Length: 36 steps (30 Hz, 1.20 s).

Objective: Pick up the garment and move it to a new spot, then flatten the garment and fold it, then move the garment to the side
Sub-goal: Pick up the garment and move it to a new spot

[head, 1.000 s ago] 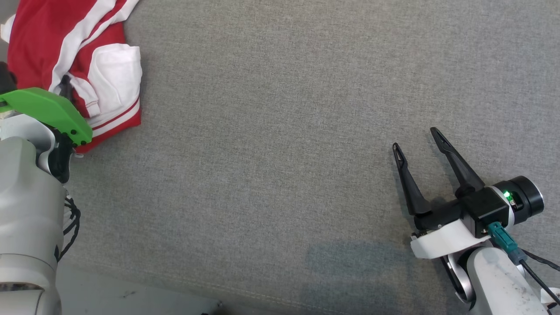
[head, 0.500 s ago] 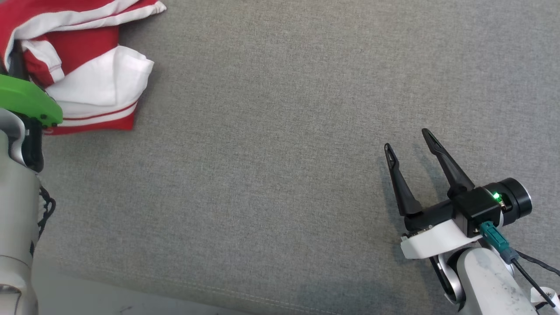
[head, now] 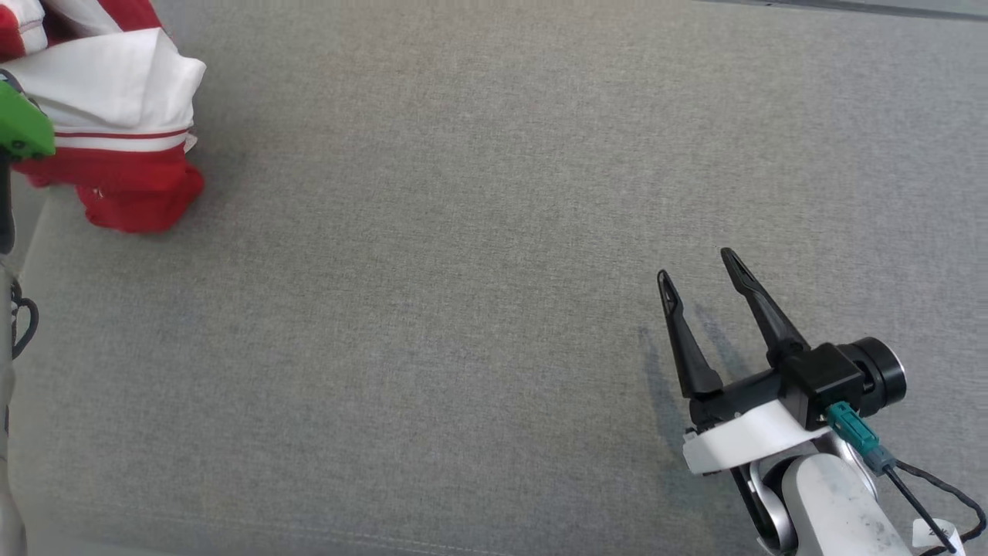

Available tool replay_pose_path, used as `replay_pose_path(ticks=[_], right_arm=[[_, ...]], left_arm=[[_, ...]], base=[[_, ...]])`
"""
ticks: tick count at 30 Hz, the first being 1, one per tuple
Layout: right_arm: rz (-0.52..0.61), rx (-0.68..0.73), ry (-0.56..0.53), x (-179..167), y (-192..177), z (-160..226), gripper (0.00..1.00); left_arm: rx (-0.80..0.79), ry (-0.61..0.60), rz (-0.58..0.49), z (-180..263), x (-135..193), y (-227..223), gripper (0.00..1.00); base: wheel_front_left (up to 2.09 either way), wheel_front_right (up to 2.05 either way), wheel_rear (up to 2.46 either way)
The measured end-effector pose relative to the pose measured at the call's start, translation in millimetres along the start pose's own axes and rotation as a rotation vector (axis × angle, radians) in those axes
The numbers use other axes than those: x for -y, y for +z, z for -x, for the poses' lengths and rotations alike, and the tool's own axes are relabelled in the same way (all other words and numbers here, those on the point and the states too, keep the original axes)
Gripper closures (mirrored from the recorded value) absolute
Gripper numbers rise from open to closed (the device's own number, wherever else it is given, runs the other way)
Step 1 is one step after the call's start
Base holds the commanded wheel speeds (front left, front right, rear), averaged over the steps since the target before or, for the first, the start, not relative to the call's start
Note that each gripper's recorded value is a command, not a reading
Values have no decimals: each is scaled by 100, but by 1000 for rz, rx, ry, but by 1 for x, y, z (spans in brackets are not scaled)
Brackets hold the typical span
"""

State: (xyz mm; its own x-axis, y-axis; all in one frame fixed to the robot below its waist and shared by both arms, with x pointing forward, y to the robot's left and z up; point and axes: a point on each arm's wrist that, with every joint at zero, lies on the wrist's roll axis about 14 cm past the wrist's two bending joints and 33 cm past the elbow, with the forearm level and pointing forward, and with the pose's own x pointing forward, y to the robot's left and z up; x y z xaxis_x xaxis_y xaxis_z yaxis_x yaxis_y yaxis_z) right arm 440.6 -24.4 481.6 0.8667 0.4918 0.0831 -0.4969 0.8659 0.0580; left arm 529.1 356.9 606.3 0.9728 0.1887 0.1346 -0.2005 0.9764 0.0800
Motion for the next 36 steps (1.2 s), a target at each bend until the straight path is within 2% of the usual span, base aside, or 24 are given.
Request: replay_pose_path(ticks=[8,9,15,16,17,18,19,20,21,22,30,33,36], right_arm=[[-6,26,-85,18,19,24,0],[-15,34,-110,23,24,32,0],[-19,64,-194,41,39,57,0],[-19,64,-194,41,39,57,0],[-14,73,-225,48,45,66,0],[-12,79,-239,52,47,70,0],[-12,79,-239,52,47,70,0],[-5,89,-270,59,52,79,0],[-4,94,-286,62,55,83,0],[-4,94,-286,62,55,83,0],[5,122,-405,87,68,119,0],[7,126,-439,93,71,130,0],[10,125,-472,98,72,140,0]], left_arm=[[135,-155,-25,-16,59,52,100],[176,-207,-19,-18,81,68,100],[281,-379,33,-17,157,116,100],[281,-379,33,-17,157,116,100],[304,-444,67,-13,185,128,100],[318,-474,84,-10,198,135,100],[318,-474,84,-10,198,135,100],[339,-534,109,-5,224,146,100],[343,-565,115,-1,237,149,100],[343,-565,115,-1,237,149,100],[366,-785,201,29,336,170,100],[313,-852,221,39,369,159,100],[220,-896,230,49,395,123,100]], base=[[0,0,0],[0,0,0],[0,0,0],[0,0,0],[0,0,0],[0,0,0],[0,0,0],[0,0,0],[0,0,0],[0,0,0],[0,0,0],[0,0,0],[0,0,0]])
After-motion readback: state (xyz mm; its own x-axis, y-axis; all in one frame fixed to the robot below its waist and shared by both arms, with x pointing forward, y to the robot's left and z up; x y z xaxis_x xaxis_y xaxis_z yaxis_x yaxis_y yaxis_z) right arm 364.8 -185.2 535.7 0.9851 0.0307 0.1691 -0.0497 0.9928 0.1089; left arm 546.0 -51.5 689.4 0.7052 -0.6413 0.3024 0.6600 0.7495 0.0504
